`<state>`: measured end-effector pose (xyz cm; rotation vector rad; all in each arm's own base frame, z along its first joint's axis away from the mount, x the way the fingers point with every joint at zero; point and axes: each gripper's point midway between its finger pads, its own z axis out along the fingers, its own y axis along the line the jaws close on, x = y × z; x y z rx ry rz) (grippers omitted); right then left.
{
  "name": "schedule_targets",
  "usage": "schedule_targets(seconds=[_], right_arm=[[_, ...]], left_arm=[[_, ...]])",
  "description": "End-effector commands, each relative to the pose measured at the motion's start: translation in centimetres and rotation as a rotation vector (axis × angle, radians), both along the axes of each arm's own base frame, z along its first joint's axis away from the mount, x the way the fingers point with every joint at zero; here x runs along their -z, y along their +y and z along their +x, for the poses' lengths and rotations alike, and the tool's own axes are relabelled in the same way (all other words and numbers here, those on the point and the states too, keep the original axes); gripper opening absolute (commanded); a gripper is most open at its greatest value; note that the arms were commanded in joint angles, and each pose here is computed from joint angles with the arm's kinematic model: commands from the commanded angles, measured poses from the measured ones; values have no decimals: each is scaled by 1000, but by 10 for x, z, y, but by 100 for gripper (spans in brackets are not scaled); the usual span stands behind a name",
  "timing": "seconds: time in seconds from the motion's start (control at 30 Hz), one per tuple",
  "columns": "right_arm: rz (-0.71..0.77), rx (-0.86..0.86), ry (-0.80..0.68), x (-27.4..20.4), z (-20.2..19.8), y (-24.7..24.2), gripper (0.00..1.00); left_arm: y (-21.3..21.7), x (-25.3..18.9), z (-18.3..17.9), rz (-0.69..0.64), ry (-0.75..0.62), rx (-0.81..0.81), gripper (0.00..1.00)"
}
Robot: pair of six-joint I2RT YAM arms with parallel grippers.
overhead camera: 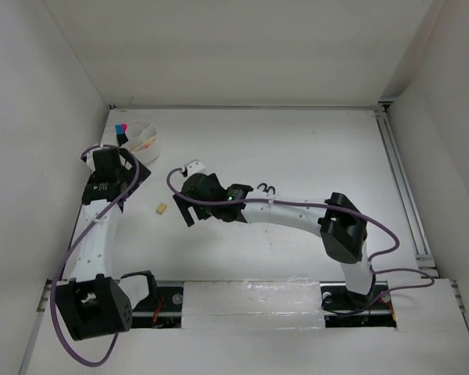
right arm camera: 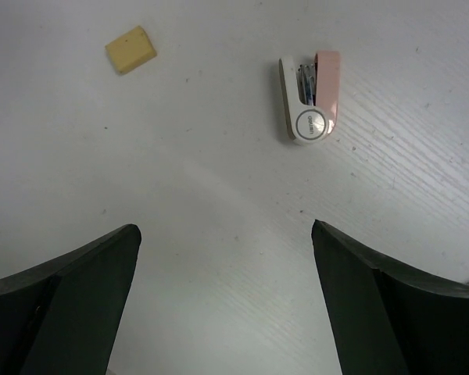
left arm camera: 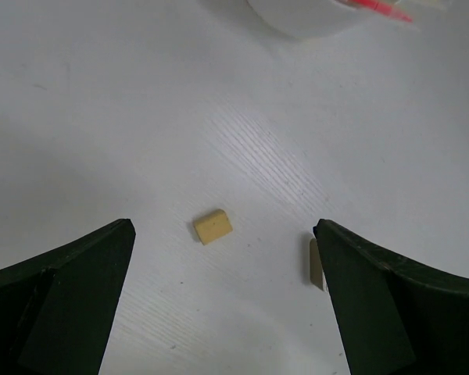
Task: Sort the stationery into containers
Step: Pick up the stationery from the center of the board.
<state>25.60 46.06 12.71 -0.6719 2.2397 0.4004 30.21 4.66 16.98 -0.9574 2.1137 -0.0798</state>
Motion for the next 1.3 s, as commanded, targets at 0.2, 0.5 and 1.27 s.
schedule_targets(seconds=[0.2,0.5,1.27], right_arm=[[112,46,-91,-61,4,-19,96],[137,-17,-97,-69,-2,-35,96],[-33,594,106,36,97,-213,96]], left_arm=[[-55,52,-10,-218,142,187,100],[-46,20,0,-135,67,112,100],[-35,-8,11,-19,-42,159,100]])
